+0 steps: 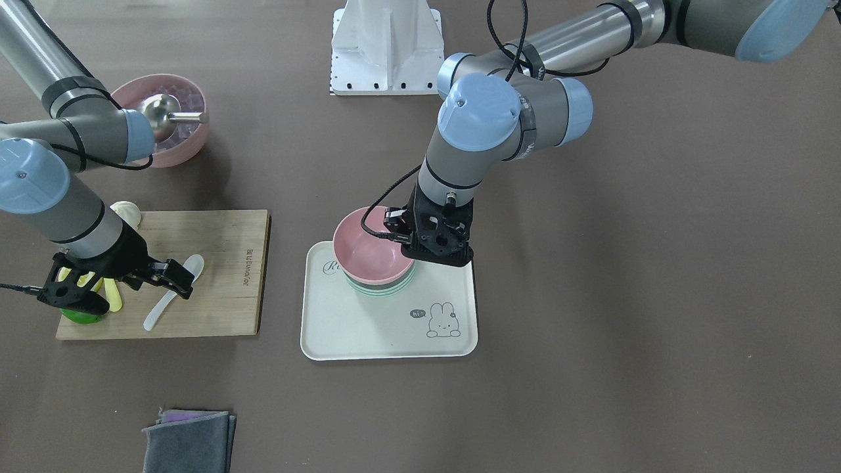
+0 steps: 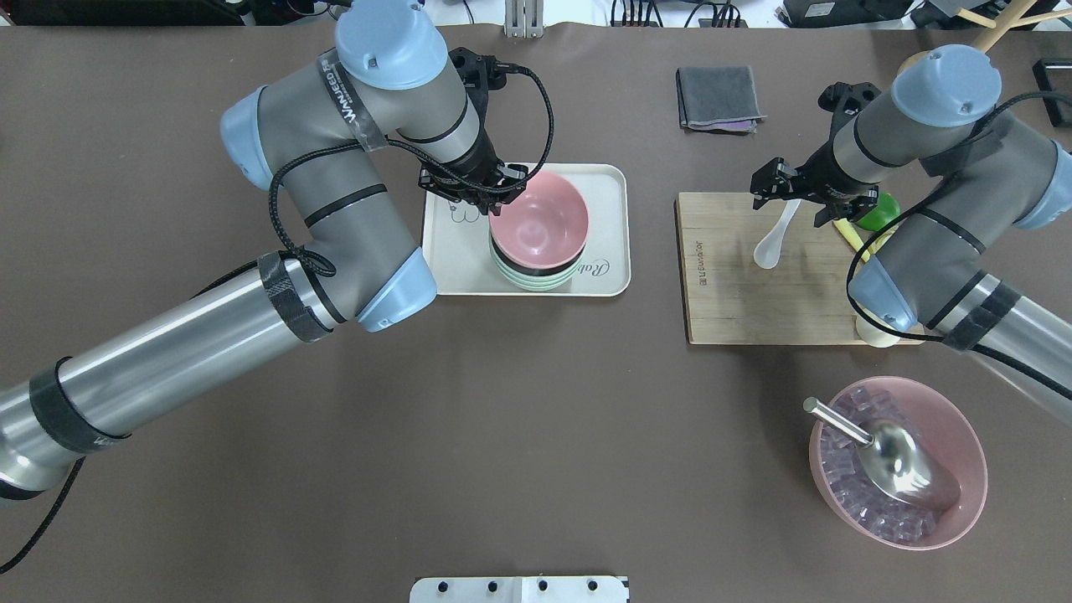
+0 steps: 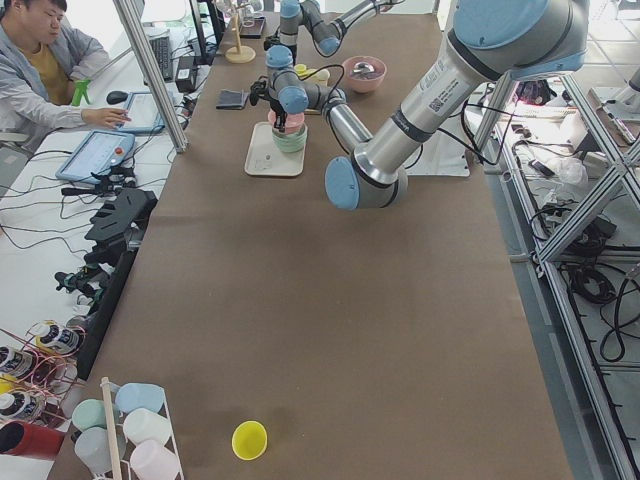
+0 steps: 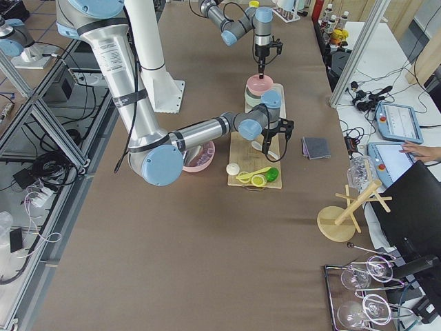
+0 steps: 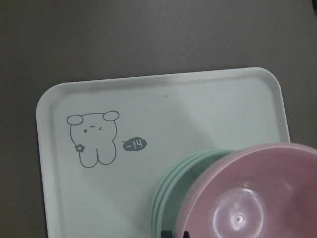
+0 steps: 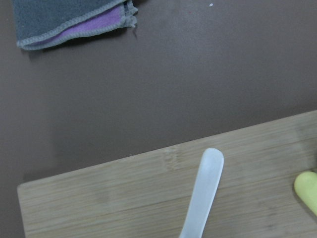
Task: Stack pink bowl on green and place spoon
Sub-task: 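Grasp the white spoon on the cutting board with the right gripper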
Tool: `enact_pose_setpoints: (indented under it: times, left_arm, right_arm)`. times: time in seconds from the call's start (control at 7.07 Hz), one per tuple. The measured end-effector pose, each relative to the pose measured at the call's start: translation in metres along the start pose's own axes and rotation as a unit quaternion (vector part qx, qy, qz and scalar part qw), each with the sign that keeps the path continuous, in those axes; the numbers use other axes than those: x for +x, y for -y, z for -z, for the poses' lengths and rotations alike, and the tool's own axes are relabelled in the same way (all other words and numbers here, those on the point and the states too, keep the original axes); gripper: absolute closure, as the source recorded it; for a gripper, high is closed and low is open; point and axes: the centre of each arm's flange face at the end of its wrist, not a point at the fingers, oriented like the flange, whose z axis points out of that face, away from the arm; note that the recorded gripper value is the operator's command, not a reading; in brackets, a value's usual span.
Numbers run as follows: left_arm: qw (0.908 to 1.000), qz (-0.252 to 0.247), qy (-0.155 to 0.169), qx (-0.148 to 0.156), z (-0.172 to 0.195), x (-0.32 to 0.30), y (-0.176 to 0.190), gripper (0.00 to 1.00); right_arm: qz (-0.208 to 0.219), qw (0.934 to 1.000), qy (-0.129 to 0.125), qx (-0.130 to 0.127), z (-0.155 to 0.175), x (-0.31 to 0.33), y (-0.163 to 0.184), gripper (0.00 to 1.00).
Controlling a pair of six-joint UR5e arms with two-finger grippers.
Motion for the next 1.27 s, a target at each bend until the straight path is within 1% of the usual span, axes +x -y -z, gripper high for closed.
enact_pose_setpoints:
  times: [0.14, 0.28, 0.42, 0.71, 0.99, 1.13, 1.27]
  left_arm:
    - [0.9999, -0.004, 0.001, 0.01, -0.002, 0.0, -0.001, 0.08]
    - [0.9999, -0.007, 0.0, 0.015, -0.005, 0.0, -0.003, 0.07]
    - [0.9998, -0.007, 0.0, 0.017, -0.007, -0.002, -0.004, 0.07]
    - [0.9998, -0.008, 0.001, 0.017, -0.008, -0.004, -0.005, 0.07]
    - [0.9998, -0.008, 0.001, 0.018, -0.009, -0.006, -0.006, 0.07]
    - [0.9998, -0.008, -0.001, 0.018, -0.009, -0.006, -0.006, 0.07]
    - [0.9997, -0.01, -0.005, 0.021, -0.007, -0.006, -0.007, 0.07]
  right_arm:
    - [-0.018, 0.9998, -0.003, -0.001, -0.005, -0.002, 0.003, 0.13]
    - [-0.022, 0.9997, -0.008, -0.005, -0.011, 0.0, 0.005, 0.44]
    - [-0.017, 0.9997, -0.012, -0.009, -0.016, 0.004, 0.005, 0.99]
    - [-0.016, 0.9996, -0.015, -0.018, -0.02, 0.005, 0.005, 1.0]
    - [-0.017, 0.9996, -0.012, -0.02, -0.016, 0.005, 0.007, 1.0]
    - [-0.017, 0.9996, -0.003, -0.02, -0.007, -0.003, 0.009, 1.0]
    - [-0.015, 0.9997, 0.01, -0.019, 0.007, -0.025, 0.009, 1.0]
